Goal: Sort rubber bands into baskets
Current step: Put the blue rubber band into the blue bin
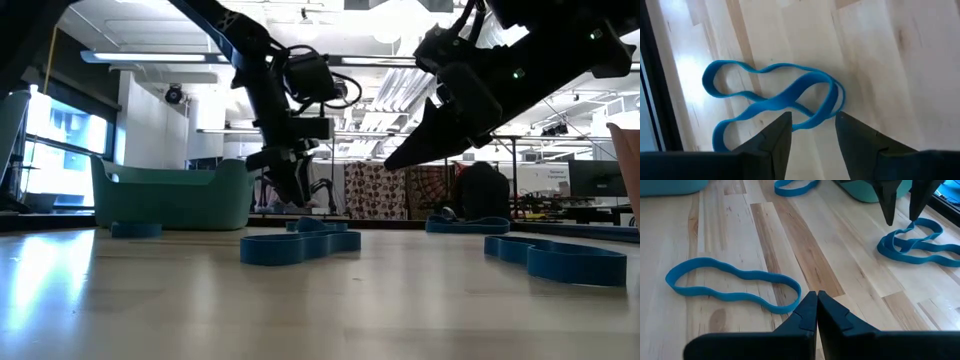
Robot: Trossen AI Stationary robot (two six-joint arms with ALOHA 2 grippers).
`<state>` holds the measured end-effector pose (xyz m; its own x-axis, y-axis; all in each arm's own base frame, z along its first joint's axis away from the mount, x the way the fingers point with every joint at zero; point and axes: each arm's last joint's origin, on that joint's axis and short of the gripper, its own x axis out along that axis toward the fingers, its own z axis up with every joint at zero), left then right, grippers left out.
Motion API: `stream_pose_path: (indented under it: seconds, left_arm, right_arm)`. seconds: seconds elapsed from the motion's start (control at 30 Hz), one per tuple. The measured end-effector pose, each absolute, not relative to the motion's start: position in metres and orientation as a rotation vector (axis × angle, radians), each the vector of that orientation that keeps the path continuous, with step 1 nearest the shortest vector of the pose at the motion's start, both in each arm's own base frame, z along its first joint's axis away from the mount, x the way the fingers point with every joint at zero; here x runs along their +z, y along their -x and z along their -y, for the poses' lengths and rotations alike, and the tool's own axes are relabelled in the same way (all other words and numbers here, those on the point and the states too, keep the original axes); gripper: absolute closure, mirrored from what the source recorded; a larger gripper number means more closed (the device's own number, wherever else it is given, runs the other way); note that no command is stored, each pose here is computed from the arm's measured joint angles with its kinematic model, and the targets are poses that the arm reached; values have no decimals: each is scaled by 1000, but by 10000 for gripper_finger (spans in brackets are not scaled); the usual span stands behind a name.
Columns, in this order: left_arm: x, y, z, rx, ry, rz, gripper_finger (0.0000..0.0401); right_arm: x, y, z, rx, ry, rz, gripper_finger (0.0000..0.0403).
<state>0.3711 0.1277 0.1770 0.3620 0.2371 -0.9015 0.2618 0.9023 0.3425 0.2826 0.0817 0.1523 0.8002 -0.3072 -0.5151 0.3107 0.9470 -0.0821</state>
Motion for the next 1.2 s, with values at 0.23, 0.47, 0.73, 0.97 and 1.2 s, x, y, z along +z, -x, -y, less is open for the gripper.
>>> stream_pose_path:
  seconds: [0.23,0.47,0.73,0.97,1.2]
  left_arm:
    - [176,-369,-134,-72,-526,-1212,267]
    - [169,-371,-134,-136,-572,-1213,268]
    - [144,-375,-138,-144,-642,-1303,268]
    - [141,-373,-137,-163,-630,-1328,287]
    - [141,-371,-136,-150,-621,-1354,390]
  right_arm:
    - [152,-283,-82,-331,-6,-551,403]
    - [152,-283,-81,-333,-7,-551,403]
    - [152,-283,-81,-335,-9,-550,403]
    - [152,-283,-81,-335,-9,-551,403]
    - [152,-283,-81,-340,-28,-548,403]
